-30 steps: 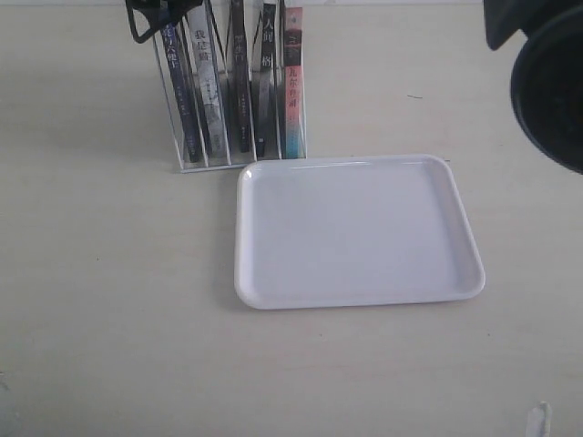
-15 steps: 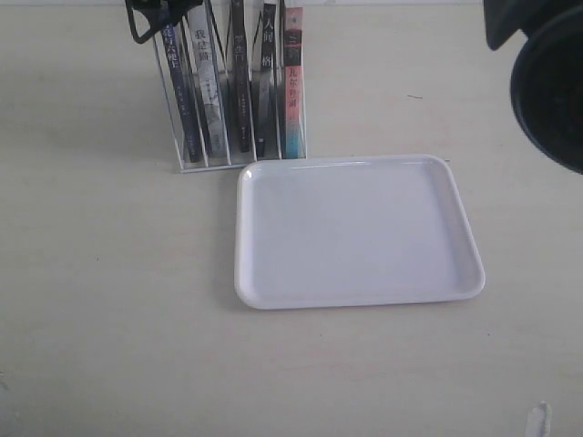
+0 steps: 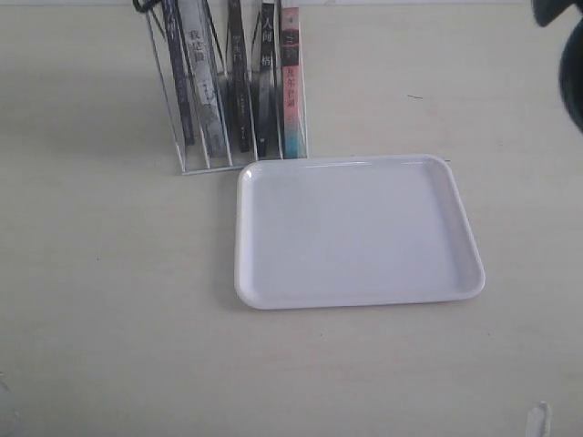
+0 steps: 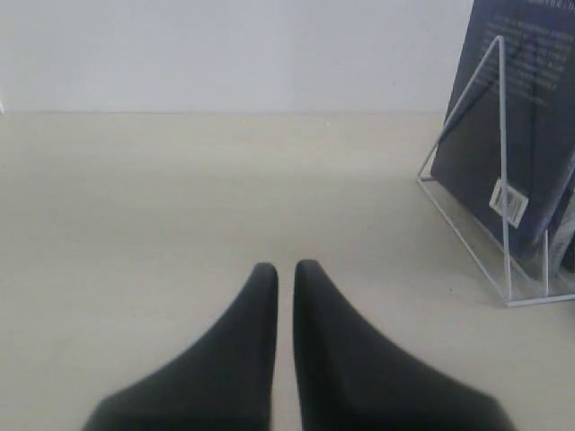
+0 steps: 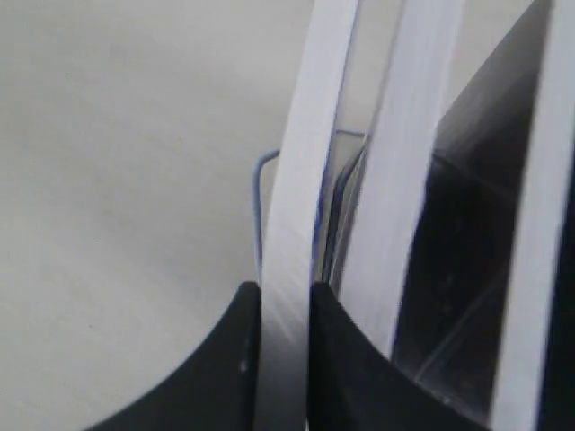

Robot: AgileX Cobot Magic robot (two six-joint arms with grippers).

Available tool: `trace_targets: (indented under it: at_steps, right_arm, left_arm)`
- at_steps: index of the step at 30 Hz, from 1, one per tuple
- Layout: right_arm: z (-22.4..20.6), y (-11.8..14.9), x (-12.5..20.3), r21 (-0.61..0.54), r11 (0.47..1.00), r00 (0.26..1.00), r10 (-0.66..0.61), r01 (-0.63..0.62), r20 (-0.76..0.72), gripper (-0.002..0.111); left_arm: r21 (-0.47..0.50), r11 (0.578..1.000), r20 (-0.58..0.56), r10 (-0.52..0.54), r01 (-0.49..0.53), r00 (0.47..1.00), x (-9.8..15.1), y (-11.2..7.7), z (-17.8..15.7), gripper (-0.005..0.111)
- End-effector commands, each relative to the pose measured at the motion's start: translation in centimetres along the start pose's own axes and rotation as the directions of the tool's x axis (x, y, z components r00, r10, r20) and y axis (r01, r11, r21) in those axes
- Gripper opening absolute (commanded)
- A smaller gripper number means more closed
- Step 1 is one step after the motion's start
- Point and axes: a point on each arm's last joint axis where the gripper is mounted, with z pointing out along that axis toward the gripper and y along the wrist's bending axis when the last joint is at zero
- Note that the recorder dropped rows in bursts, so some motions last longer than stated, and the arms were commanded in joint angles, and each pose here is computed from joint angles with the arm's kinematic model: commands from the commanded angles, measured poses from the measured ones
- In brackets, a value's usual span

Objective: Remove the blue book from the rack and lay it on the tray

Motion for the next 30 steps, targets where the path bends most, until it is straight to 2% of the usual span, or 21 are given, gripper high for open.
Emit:
trace_targets:
  at_steps: [1, 17, 22, 30]
  right_arm:
    - [-5.3, -0.3, -2.4, -0.049, 0.999, 0.983, -0.009, 0.018, 0.184, 0.0]
    - [-5.8, -0.4, -2.3, -0.039, 0.998, 0.984, -0.038, 0.045, 0.176, 0.0]
    - [-9.0, -0.7, -2.7, -0.049, 0.997, 0.977, -0.045, 0.056, 0.21, 0.0]
    - [-17.5, -1.7, -3.3, -0.092, 0.992, 0.935, -0.045, 0.083, 0.353, 0.0]
  left_arm:
    - [0.01, 1.0, 0.004, 0.006, -0.006, 1.0, 0.1, -0.1, 0.0, 0.006]
    - [0.01, 1.0, 0.004, 0.006, -0.006, 1.0, 0.1, -0.1, 0.0, 0.006]
    - [0.01, 1.0, 0.004, 0.006, -0.006, 1.0, 0.1, -0.1, 0.0, 0.006]
    - [0.01, 1.0, 0.004, 0.006, -0.006, 1.0, 0.1, -0.1, 0.0, 0.006]
